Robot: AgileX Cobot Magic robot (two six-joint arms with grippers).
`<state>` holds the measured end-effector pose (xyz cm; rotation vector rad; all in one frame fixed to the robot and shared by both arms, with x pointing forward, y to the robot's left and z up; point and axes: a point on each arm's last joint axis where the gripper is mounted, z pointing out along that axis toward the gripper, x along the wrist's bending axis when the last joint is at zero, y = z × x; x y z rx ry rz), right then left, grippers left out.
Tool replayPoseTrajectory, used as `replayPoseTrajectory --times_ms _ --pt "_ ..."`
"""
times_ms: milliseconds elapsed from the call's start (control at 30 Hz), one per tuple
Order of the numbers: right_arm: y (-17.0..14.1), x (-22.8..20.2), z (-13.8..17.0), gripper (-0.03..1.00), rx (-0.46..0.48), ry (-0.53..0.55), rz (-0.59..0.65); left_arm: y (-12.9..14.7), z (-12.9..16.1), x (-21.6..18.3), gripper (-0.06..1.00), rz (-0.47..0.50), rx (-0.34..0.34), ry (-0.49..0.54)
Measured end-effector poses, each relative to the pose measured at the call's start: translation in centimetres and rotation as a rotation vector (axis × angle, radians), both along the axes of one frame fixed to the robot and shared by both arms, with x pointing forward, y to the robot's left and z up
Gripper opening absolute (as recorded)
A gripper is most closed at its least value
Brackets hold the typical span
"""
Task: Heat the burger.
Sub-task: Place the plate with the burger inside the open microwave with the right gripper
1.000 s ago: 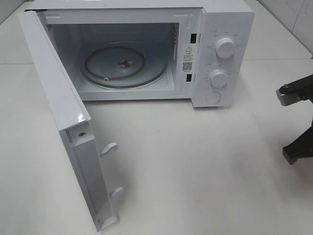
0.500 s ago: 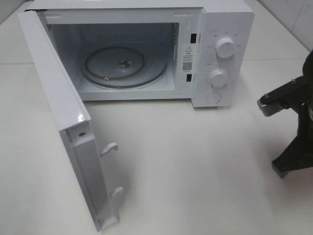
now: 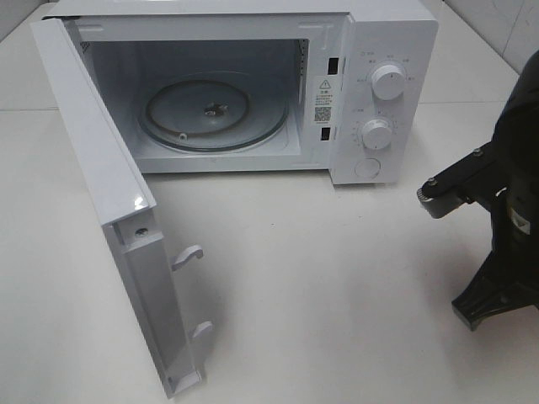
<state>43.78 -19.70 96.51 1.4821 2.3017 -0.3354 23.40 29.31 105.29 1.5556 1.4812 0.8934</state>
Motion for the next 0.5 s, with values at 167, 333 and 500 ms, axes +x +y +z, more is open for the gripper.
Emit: replayPoseTrajectory --times_ms 167,333,500 --pt "0.8 -0.5 0.1 0.02 0.0 -0.003 0.039 0.0 0.0 0.0 0.87 0.0 0.0 0.0" --pt "1.7 -1.3 0.6 0.02 0.013 -0.019 0.091 0.0 0.0 0.0 0.87 0.0 0.0 0.0" --pt "2.3 -2.5 1.1 0.02 0.013 -0.027 0.147 0.0 0.0 0.0 0.87 0.0 0.0 0.0"
